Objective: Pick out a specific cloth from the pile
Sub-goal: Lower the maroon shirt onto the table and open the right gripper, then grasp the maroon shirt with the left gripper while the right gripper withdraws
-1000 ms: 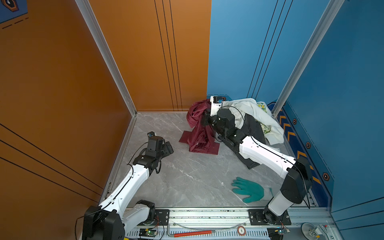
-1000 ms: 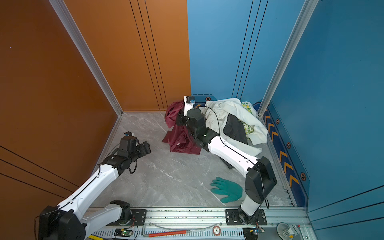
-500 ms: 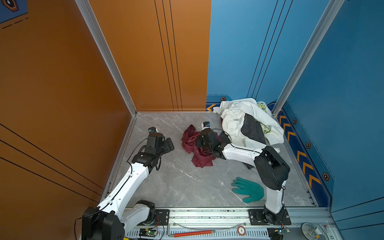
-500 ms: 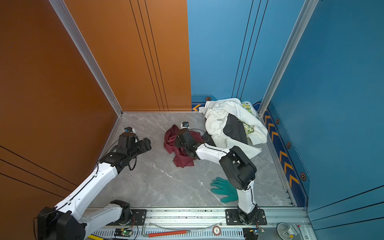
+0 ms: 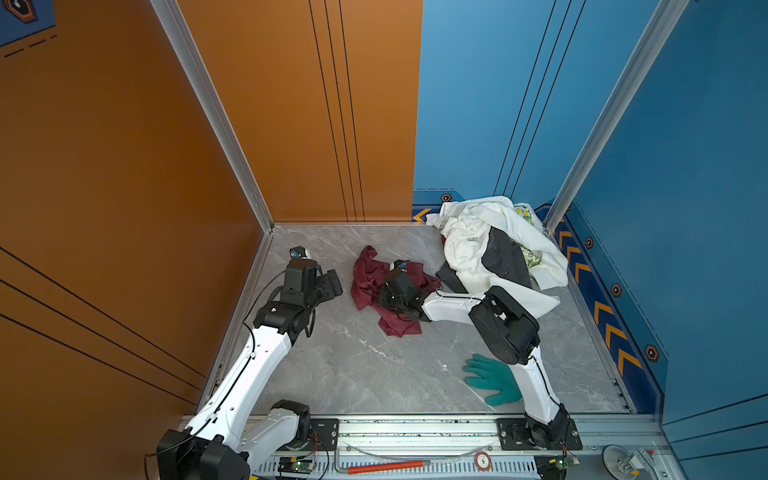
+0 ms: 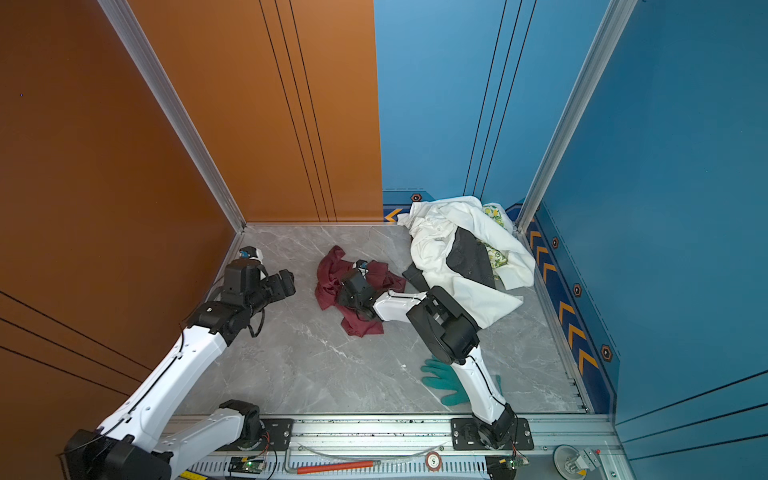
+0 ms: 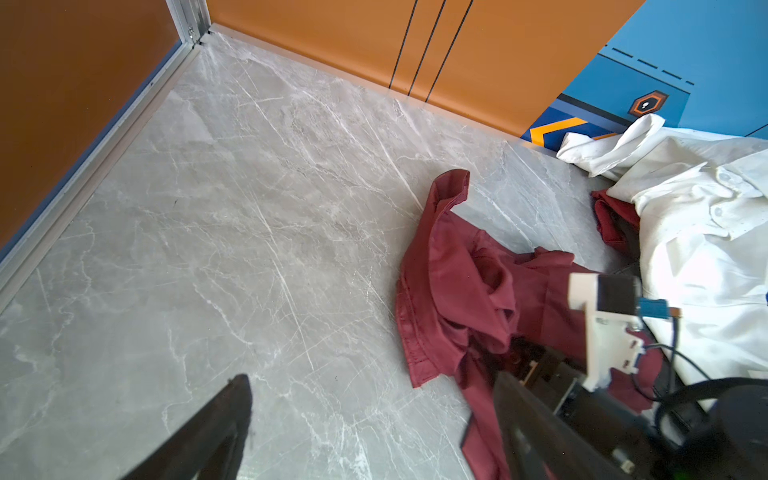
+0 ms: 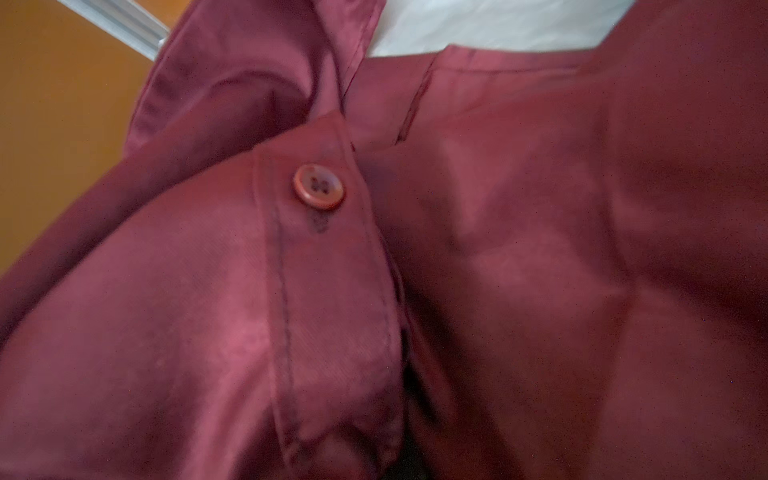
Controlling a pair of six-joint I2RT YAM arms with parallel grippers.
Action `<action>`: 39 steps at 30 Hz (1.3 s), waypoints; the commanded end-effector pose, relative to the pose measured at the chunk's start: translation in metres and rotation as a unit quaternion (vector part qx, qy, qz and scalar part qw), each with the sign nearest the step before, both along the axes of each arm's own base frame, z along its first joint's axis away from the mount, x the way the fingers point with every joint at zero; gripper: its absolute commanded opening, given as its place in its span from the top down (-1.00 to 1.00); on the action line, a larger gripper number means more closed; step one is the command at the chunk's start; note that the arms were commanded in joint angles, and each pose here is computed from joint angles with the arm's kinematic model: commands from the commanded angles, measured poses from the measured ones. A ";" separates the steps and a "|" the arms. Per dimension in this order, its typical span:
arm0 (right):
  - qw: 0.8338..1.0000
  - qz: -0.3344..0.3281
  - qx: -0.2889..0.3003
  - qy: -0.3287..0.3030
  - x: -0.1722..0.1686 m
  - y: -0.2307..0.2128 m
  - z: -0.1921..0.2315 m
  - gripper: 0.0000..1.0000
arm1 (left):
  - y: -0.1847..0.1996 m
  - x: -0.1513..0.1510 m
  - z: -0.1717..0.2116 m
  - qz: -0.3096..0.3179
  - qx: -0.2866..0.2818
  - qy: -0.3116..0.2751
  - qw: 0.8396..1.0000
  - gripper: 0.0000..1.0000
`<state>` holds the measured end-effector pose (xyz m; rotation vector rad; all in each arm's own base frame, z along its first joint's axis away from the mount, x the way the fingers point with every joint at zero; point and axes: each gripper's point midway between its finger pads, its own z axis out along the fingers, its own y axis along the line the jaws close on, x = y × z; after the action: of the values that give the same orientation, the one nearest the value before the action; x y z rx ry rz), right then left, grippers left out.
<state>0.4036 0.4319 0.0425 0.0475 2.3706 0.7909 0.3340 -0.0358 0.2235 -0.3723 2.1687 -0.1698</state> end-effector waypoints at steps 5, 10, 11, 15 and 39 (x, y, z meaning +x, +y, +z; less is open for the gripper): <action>0.994 0.069 0.089 -0.009 -0.014 0.068 0.037 0.66 | 0.008 -0.004 0.000 0.005 0.010 0.014 1.000 -0.82; 0.990 0.071 0.104 -0.065 -0.002 0.048 0.089 0.04 | 0.009 -0.004 0.000 0.007 0.009 0.017 1.000 -0.82; 0.989 0.070 0.106 -0.076 0.000 0.040 0.098 -0.08 | 0.010 -0.003 -0.001 0.008 0.008 0.019 1.000 -0.82; 0.983 0.052 0.127 -0.124 0.007 0.010 0.148 -0.40 | 0.005 0.001 -0.001 0.003 0.001 0.023 1.000 -0.81; 0.962 -0.161 -0.019 -0.221 0.000 -0.280 0.254 -0.65 | -0.161 0.004 -0.081 -0.158 0.096 0.141 0.973 -0.77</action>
<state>0.4153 0.1711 0.3184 0.2349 1.7977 0.6291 0.3383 -0.1943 0.1557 0.0579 2.4464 -0.1515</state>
